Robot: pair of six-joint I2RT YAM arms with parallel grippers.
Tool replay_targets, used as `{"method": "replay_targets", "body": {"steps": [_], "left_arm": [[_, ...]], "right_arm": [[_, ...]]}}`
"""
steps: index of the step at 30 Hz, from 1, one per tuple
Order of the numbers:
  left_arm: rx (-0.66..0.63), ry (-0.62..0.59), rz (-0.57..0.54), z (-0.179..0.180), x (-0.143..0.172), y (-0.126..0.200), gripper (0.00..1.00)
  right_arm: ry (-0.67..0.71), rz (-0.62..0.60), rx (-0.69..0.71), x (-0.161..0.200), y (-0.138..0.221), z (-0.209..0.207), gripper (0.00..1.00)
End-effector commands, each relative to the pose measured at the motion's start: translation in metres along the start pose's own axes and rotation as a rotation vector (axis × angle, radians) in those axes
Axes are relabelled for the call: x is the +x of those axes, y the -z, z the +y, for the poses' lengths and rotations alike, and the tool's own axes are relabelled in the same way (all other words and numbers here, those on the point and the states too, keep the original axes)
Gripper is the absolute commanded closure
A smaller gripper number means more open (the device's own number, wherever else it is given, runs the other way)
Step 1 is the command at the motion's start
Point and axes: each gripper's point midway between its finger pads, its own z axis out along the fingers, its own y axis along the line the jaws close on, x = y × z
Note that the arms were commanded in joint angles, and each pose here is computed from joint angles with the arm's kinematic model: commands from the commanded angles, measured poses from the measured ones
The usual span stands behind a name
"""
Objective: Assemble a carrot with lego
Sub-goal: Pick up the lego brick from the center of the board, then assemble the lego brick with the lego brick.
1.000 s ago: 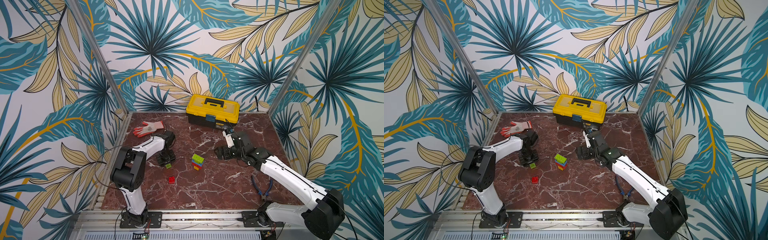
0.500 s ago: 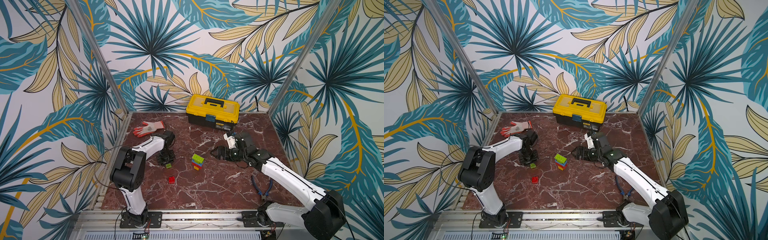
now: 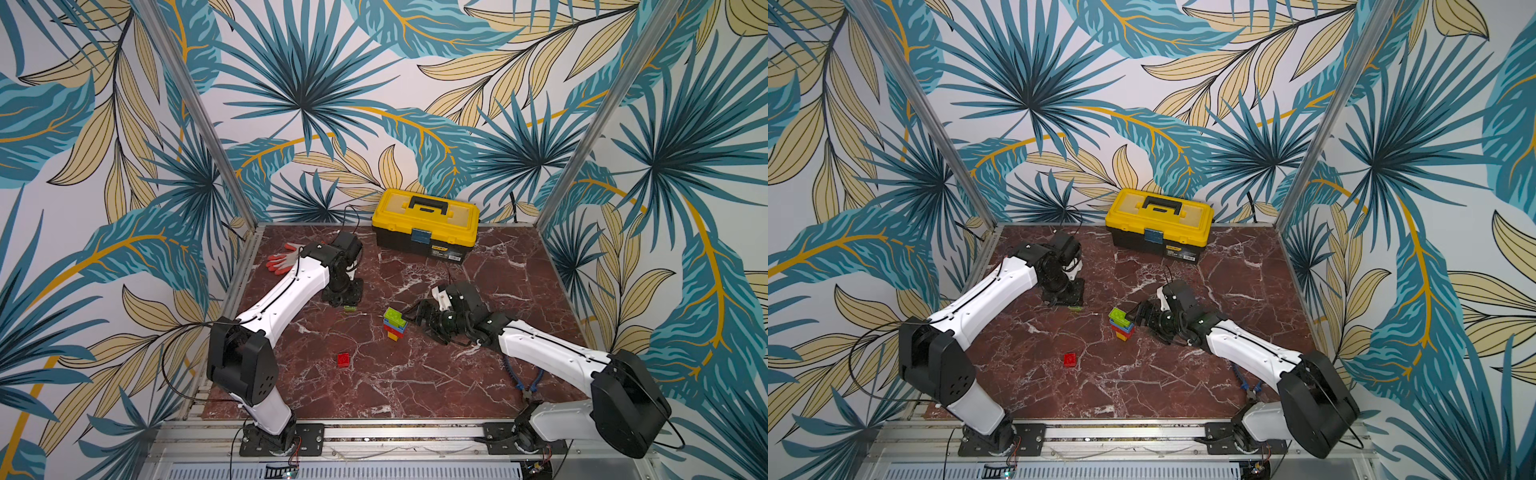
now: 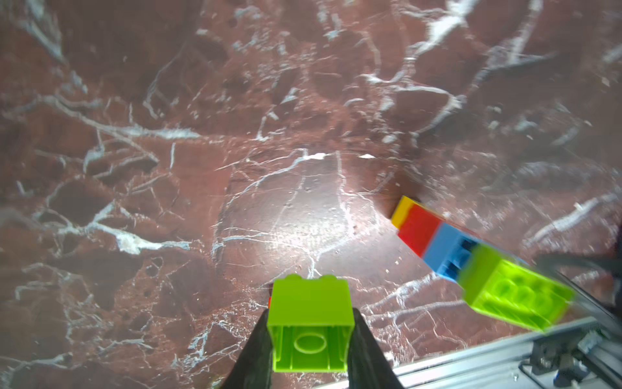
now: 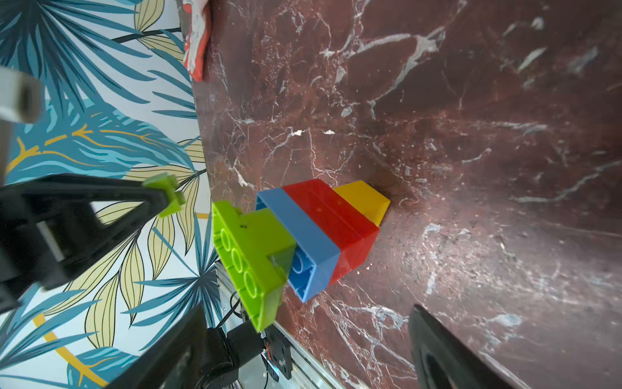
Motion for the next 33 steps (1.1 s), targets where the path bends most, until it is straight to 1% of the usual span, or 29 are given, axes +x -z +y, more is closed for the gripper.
{"method": "replay_targets", "body": {"steps": [1,6,11,15,21,25,29,33], "left_arm": [[0.037,-0.126,0.018,-0.013,0.008,0.015,0.74],[0.075,-0.231,0.018,-0.037,0.01,0.016,0.73],[0.106,-0.304,0.04,-0.06,0.014,0.01,0.73],[0.12,-0.336,0.038,-0.075,0.012,0.009,0.73],[0.113,-0.362,0.052,-0.086,0.009,0.001,0.73],[0.115,-0.399,0.067,-0.093,0.011,-0.005,0.73],[0.086,-0.445,0.067,-0.095,0.013,-0.01,0.73],[0.081,-0.445,0.067,-0.096,0.01,-0.012,0.73]], "right_arm": [[-0.071,-0.083,-0.021,-0.007,-0.008,0.0,0.09],[-0.095,-0.141,-0.031,-0.011,-0.007,0.0,0.13],[-0.111,-0.154,-0.054,-0.011,-0.011,-0.002,0.14],[-0.113,-0.147,-0.064,-0.01,-0.017,-0.003,0.14],[-0.116,-0.134,-0.082,-0.008,-0.021,-0.001,0.16],[-0.126,-0.131,-0.079,-0.006,-0.023,-0.006,0.17],[-0.133,-0.115,-0.078,-0.003,-0.028,-0.009,0.19],[-0.139,-0.102,-0.082,-0.001,-0.034,-0.01,0.21]]}}
